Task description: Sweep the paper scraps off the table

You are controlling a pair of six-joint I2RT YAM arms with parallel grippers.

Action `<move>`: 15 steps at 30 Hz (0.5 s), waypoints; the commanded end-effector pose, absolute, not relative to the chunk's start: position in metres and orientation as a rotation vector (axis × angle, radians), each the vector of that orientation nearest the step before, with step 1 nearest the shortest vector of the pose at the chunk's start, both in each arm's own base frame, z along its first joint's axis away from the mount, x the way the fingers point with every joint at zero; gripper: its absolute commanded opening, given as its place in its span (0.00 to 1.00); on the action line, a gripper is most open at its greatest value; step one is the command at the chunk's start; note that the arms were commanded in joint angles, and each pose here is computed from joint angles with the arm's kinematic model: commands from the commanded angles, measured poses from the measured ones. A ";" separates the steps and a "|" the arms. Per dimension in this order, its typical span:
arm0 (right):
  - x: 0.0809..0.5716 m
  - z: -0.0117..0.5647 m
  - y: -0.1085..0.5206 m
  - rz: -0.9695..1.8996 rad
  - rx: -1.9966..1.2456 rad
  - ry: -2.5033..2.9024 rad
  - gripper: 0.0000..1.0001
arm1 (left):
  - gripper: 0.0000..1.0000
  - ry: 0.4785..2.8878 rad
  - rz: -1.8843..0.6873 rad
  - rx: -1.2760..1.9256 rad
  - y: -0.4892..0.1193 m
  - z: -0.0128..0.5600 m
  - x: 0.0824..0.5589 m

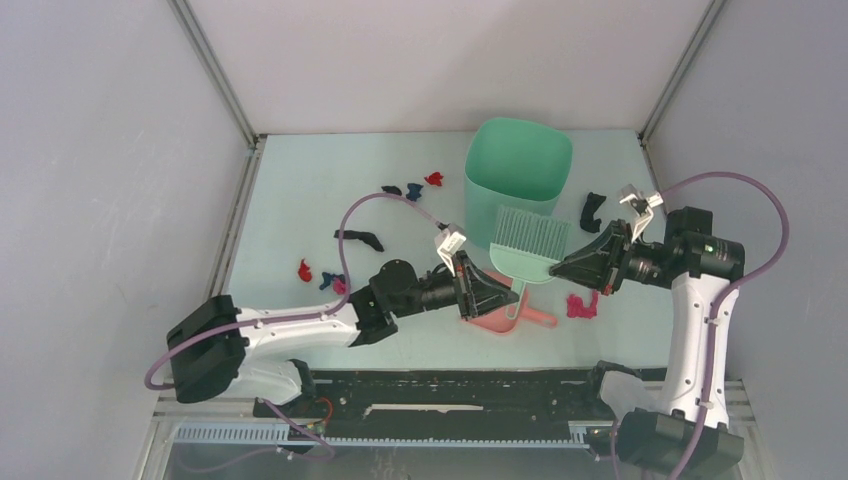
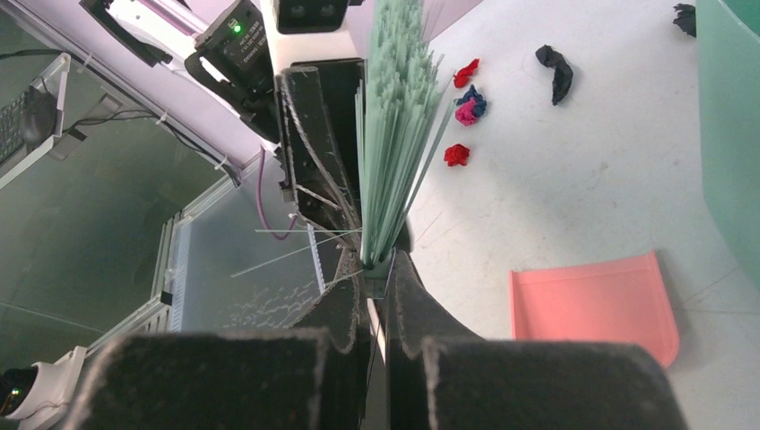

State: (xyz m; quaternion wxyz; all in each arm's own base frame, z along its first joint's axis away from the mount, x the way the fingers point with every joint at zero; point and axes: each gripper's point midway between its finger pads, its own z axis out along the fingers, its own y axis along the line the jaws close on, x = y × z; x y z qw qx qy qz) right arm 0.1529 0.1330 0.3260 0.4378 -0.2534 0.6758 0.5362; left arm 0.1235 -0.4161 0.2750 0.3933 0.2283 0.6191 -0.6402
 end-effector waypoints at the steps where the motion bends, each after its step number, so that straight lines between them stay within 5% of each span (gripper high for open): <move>1: 0.150 0.361 0.138 1.431 -0.610 1.485 0.00 | 0.07 1.443 -1.735 0.677 -0.427 0.308 0.103; 5: 0.157 0.350 0.133 1.410 -0.597 1.493 0.01 | 0.00 1.513 -1.699 0.701 -0.425 0.293 0.103; 9: 0.171 0.331 0.123 1.272 -0.644 1.593 0.53 | 0.00 1.643 -1.575 0.855 -0.410 0.269 0.093; 15: 0.164 0.306 0.119 0.951 -0.881 1.656 0.80 | 0.00 1.843 -1.339 1.126 -0.376 0.233 0.076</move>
